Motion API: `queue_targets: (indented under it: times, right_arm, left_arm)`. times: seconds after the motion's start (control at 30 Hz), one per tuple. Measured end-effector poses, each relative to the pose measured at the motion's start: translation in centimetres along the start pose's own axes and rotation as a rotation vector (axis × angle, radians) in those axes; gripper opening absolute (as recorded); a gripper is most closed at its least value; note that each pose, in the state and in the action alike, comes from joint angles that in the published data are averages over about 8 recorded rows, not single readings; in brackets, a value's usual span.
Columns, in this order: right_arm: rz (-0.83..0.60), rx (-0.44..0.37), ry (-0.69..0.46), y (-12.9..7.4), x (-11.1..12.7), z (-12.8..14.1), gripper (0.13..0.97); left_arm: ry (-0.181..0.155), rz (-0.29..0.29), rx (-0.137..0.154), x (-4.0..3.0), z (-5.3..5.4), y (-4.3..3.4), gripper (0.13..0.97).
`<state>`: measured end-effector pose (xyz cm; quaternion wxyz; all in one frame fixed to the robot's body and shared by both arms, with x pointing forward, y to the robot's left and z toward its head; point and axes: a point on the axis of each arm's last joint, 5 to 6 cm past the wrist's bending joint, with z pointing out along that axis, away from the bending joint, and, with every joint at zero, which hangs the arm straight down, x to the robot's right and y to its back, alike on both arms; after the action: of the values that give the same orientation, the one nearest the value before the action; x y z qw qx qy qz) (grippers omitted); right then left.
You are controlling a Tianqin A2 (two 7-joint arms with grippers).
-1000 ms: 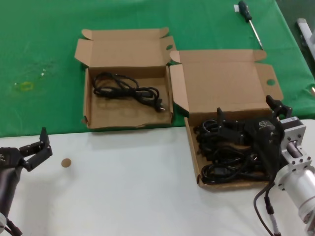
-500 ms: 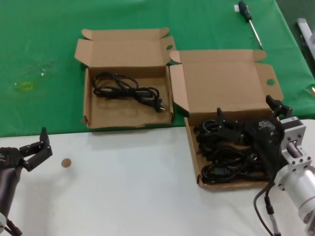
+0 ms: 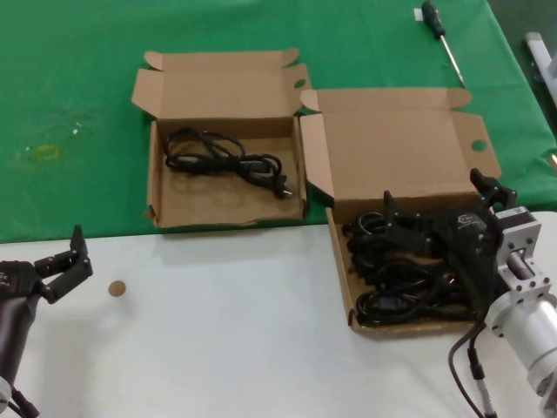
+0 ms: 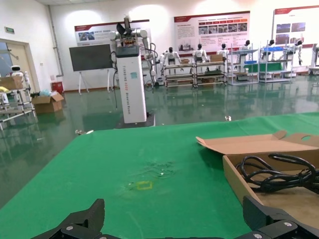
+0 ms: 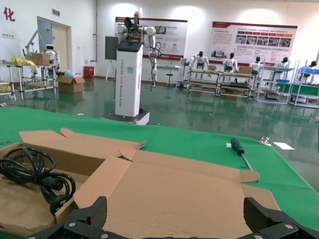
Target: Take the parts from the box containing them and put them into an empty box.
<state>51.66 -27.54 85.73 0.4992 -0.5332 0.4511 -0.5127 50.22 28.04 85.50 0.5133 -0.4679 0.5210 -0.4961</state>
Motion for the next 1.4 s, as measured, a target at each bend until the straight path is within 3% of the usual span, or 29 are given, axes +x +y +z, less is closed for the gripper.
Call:
queue_targets:
  times: [1.4]
  right_arm:
    - [0.0, 0.0, 0.0, 0.0, 0.0, 0.0, 0.966]
  left_arm:
    - [0.0, 0.0, 0.0, 0.0, 0.0, 0.0, 0.966]
